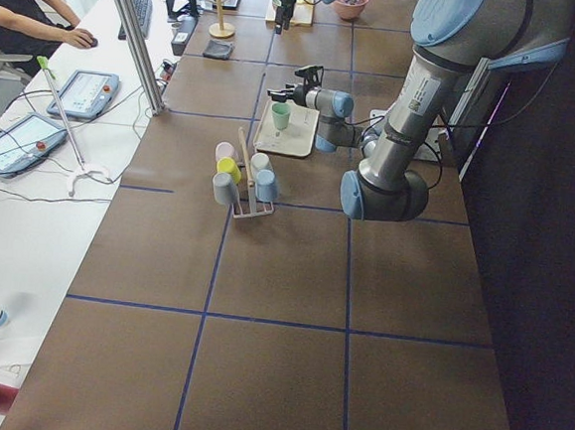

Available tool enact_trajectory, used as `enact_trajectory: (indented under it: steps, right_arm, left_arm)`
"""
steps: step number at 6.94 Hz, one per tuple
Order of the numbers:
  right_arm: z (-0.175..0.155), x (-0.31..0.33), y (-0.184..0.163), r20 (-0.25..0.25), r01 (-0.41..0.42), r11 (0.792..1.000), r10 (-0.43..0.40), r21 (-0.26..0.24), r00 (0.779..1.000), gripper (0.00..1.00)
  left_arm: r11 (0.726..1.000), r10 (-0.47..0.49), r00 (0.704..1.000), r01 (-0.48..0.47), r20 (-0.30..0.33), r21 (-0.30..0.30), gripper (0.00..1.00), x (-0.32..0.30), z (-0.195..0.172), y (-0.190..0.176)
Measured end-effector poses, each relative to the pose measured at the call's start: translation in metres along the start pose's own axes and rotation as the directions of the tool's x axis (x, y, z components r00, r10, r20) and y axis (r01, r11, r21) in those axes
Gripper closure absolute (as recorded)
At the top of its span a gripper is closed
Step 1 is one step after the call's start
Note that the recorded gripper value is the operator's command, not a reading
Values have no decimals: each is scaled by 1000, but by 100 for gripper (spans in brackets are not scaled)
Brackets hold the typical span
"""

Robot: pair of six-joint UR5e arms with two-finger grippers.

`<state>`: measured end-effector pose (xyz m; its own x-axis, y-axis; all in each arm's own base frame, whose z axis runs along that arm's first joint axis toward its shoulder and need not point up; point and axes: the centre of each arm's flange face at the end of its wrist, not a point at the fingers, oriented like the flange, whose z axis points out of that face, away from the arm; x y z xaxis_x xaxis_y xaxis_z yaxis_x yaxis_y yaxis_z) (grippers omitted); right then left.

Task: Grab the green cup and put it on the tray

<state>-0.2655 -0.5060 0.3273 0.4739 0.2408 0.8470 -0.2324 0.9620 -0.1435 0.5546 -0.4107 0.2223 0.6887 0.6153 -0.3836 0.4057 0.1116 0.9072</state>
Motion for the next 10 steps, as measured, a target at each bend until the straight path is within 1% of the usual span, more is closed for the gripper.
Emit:
enact_trajectory:
  steps: [2,3,4,5,6,7,8,9,10]
  right_arm:
    - [-2,4,-3,-3,-4,1000,4,5,1000,0]
    - [-3,6,-5,-5,-8,1000,8,10,1000,0]
    - [-4,9,-8,-8,-12,1000,12,16,1000,0]
    - [-4,10,-10,-12,-15,1000,15,22,1000,0]
    - [-5,13,-13,-14,-20,999,21,28,1000,0]
    - [-9,19,-18,-18,-24,999,25,39,1000,0]
    - [-14,29,-25,-30,-12,999,13,51,999,0]
    - [-20,45,-34,-55,17,998,-14,59,998,0]
    - [-24,61,-41,-81,44,997,-39,62,996,0]
  left_arm:
    - [995,55,996,-49,66,-92,1,-51,24,-12]
    - [988,49,995,-35,88,-151,0,-80,35,-17]
    - [971,33,995,-10,93,-238,0,-120,40,-26]
    - [941,29,995,5,96,-337,0,-164,30,-38]
    - [893,16,995,29,96,-450,0,-214,14,-50]
    - [819,-31,994,85,105,-567,0,-276,-5,-57]
    - [729,-105,984,174,143,-662,0,-343,-28,-60]
    - [611,-194,955,296,224,-734,0,-409,-58,-60]
    - [504,-255,911,410,323,-760,0,-461,-93,-48]
